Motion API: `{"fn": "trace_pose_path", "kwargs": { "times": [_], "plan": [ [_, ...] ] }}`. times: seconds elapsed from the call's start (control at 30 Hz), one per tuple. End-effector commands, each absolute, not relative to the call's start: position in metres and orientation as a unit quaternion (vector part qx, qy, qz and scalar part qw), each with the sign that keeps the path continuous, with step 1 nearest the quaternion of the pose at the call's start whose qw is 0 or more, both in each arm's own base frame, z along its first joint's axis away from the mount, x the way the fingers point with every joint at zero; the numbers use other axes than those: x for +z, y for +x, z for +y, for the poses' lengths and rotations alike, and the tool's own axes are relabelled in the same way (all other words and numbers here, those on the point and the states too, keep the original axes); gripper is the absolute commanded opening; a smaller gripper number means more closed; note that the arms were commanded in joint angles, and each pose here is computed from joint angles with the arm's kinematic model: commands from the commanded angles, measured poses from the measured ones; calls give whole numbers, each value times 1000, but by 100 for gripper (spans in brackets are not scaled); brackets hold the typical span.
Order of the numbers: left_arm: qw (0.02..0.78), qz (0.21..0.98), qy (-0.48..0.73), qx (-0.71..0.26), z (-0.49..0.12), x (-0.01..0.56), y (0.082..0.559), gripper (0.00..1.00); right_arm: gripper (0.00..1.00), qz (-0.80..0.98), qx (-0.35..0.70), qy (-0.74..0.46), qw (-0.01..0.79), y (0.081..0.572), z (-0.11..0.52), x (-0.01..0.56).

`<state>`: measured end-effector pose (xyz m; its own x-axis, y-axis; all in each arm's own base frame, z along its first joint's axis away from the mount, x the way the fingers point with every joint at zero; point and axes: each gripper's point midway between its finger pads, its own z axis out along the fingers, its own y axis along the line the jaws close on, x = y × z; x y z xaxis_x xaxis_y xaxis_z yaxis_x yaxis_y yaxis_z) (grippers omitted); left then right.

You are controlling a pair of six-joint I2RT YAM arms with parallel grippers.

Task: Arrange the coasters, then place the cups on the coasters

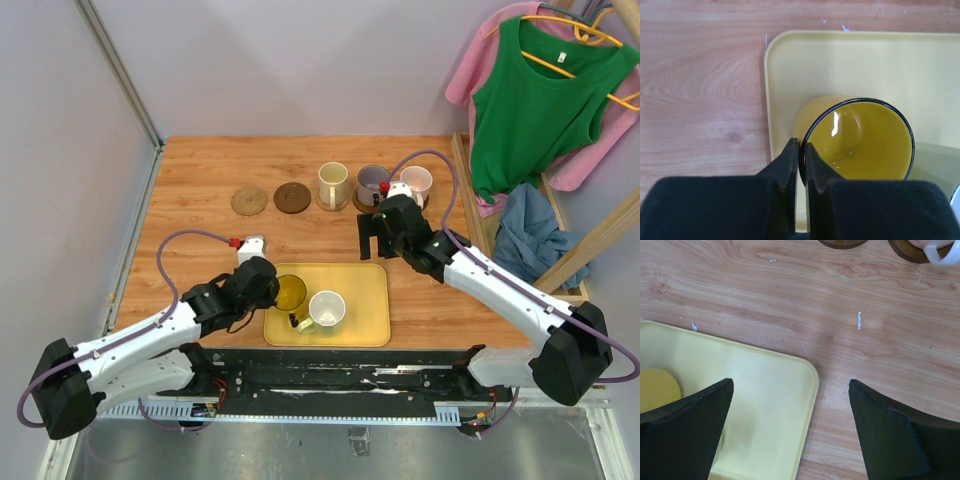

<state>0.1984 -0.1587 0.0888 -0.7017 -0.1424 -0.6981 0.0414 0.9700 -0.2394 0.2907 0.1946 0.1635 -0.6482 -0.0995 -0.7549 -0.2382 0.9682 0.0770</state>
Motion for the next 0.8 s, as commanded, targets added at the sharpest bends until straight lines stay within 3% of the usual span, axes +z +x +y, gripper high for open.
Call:
{"fn": "trace_pose_path", "kwargs": {
  "times": [0.0,0.23,0.4,0.53,0.63,0.77],
  "plan": [
    [481,866,-23,-134,-176,139,238,2,100,906,83,-88,405,292,192,159],
    [515,849,25,-112,-188,155,259,24,100,907,85,-89,402,292,194,157],
    [526,844,37,-100,-192,164,268,69,100,909,85,-92,397,292,195,154],
    [524,844,34,-107,-193,164,267,81,100,909,84,-92,398,291,194,154],
    [517,848,32,-112,-192,162,262,96,100,909,84,-92,397,291,194,153],
    [489,863,29,-125,-193,152,251,100,100,910,84,-92,395,291,195,151]
  ]
}}
